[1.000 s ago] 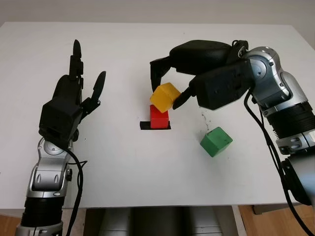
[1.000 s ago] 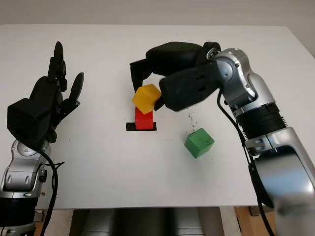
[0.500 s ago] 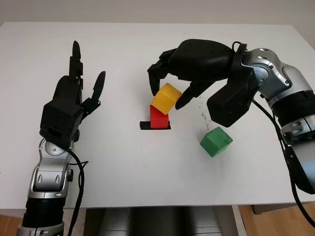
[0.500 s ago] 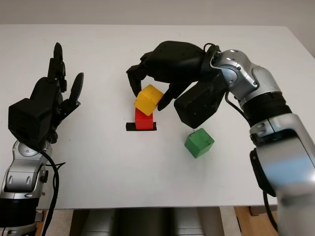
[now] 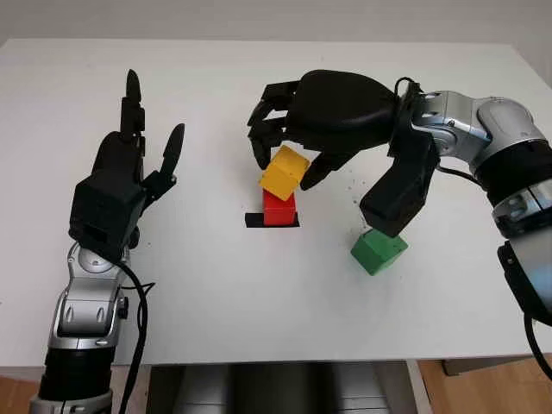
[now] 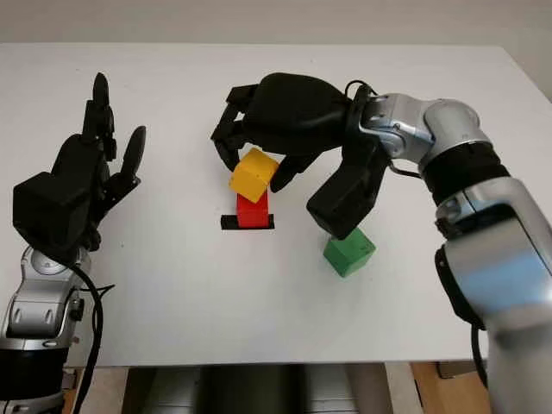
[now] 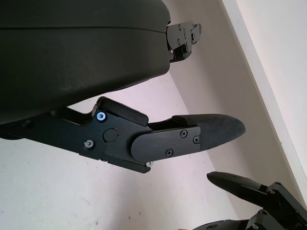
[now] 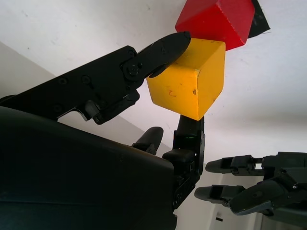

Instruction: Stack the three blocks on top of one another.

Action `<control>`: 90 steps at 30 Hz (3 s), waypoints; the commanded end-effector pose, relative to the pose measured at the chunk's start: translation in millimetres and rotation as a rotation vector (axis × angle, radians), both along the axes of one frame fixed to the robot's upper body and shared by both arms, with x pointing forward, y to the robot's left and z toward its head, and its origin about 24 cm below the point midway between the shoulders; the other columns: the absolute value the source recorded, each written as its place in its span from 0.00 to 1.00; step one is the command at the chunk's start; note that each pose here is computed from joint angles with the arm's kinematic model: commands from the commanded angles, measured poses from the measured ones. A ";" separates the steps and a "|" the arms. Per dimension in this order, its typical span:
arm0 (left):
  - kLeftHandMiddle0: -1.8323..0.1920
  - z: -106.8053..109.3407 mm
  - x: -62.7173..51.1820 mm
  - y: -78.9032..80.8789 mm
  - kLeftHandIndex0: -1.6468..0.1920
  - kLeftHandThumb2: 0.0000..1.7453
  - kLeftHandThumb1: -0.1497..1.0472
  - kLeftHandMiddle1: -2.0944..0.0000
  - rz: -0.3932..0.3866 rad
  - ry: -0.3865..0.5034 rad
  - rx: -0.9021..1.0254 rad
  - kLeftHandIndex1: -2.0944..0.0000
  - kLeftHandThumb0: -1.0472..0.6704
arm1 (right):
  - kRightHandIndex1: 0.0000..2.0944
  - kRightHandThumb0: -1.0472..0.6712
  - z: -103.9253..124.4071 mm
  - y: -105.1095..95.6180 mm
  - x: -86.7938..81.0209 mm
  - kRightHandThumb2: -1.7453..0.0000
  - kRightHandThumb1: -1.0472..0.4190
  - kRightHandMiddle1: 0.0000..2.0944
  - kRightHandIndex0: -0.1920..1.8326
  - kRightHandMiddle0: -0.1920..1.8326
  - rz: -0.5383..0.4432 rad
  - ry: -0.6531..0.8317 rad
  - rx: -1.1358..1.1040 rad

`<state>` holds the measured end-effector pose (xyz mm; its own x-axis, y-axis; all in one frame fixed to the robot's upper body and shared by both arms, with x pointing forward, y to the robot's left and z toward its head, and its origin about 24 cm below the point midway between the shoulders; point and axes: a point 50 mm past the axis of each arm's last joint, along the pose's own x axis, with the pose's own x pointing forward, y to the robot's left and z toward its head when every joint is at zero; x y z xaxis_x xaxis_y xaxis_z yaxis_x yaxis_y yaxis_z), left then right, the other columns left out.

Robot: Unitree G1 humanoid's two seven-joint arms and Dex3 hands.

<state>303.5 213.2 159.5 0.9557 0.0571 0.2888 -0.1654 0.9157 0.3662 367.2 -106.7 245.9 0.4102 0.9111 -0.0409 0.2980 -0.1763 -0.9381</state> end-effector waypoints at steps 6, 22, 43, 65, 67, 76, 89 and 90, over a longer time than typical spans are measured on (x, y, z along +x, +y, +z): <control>1.00 -0.2 -5.1 -1.4 1.00 0.33 1.00 1.00 0.007 -0.009 -0.005 1.00 0.17 | 0.35 0.32 7.8 2.9 0.7 0.97 0.11 0.59 0.19 0.39 0.020 -0.061 -0.050; 1.00 0.1 -6.9 -2.4 1.00 0.34 1.00 1.00 0.015 -0.012 0.000 1.00 0.17 | 0.29 0.30 2.6 6.5 4.1 0.97 0.11 0.59 0.20 0.37 0.038 -0.113 -0.137; 1.00 0.0 -6.5 -4.3 1.00 0.34 1.00 1.00 0.017 -0.004 0.004 1.00 0.16 | 0.33 0.29 -2.6 10.6 4.0 0.97 0.11 0.60 0.20 0.39 0.076 -0.118 -0.094; 1.00 -1.8 -6.2 -5.4 1.00 0.34 1.00 1.00 0.022 -0.024 -0.004 1.00 0.16 | 0.08 0.16 -0.9 7.4 4.8 0.97 0.15 0.11 0.18 0.20 0.043 -0.108 -0.126; 1.00 -1.9 -6.0 -5.2 1.00 0.34 1.00 1.00 0.021 -0.026 -0.005 1.00 0.17 | 0.08 0.16 -0.3 7.1 4.6 0.97 0.15 0.10 0.18 0.19 0.041 -0.104 -0.121; 1.00 -0.6 -7.0 -2.7 1.00 0.34 1.00 1.00 0.023 -0.016 -0.020 1.00 0.18 | 0.04 0.17 23.6 -11.2 6.7 0.96 0.12 0.06 0.15 0.14 -0.083 0.161 0.212; 1.00 0.2 -13.3 0.7 1.00 0.32 1.00 1.00 0.002 -0.052 -0.053 1.00 0.19 | 0.08 0.22 26.3 -109.6 -14.9 0.96 0.09 0.12 0.24 0.23 -0.333 0.290 0.581; 1.00 0.1 -13.1 0.9 1.00 0.33 1.00 1.00 -0.002 -0.054 -0.056 1.00 0.19 | 0.07 0.21 23.9 -112.6 -18.1 0.96 0.08 0.12 0.23 0.22 -0.356 0.283 0.554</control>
<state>292.2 213.6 156.1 0.9455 0.0786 0.3159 -0.1802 0.9346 0.3067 354.5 -215.3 268.3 0.7232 0.6447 0.2477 0.0265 0.3324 -0.9428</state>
